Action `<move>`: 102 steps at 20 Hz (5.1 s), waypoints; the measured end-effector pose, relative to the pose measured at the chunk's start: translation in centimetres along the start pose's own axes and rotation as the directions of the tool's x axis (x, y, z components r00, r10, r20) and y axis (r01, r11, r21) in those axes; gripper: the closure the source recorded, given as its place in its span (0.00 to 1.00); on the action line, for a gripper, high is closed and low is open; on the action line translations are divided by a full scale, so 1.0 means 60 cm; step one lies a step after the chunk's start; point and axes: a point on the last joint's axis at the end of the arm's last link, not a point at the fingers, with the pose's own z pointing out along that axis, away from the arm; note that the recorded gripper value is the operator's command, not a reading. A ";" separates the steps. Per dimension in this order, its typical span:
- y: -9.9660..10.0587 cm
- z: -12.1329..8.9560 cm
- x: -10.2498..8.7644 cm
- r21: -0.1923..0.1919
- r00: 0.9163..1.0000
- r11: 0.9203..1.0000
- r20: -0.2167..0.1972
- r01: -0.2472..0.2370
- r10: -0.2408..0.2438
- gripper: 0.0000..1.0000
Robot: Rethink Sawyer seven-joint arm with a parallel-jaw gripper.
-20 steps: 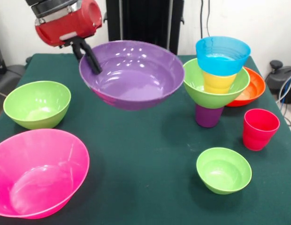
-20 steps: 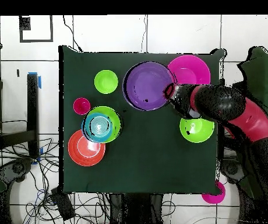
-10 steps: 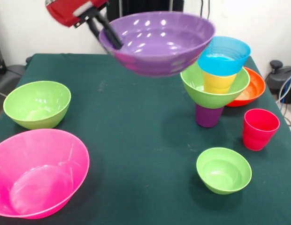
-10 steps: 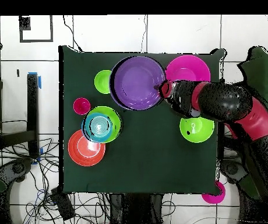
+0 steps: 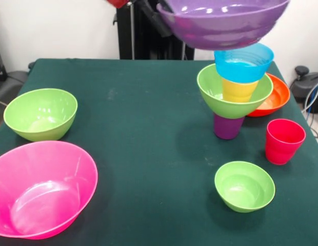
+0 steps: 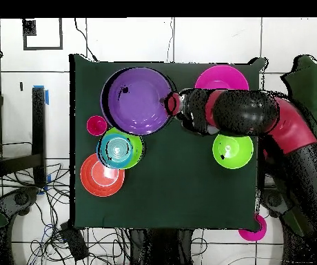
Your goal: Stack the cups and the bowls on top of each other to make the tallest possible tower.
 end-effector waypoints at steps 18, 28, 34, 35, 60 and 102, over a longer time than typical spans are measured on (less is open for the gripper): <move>0.120 0.068 0.066 0.092 0.970 0.975 -0.155 0.201 -0.185 1.00; 0.119 0.085 0.129 0.094 0.953 0.972 -0.237 0.214 -0.187 1.00; 0.108 0.085 0.141 0.100 0.948 0.973 -0.268 0.206 -0.173 1.00; 0.106 0.086 0.142 0.103 0.948 0.973 -0.269 0.206 -0.172 1.00; 0.075 0.114 0.167 0.090 0.941 0.975 -0.296 0.202 -0.167 1.00; 0.055 0.155 0.190 0.082 0.933 0.969 -0.299 0.233 -0.199 1.00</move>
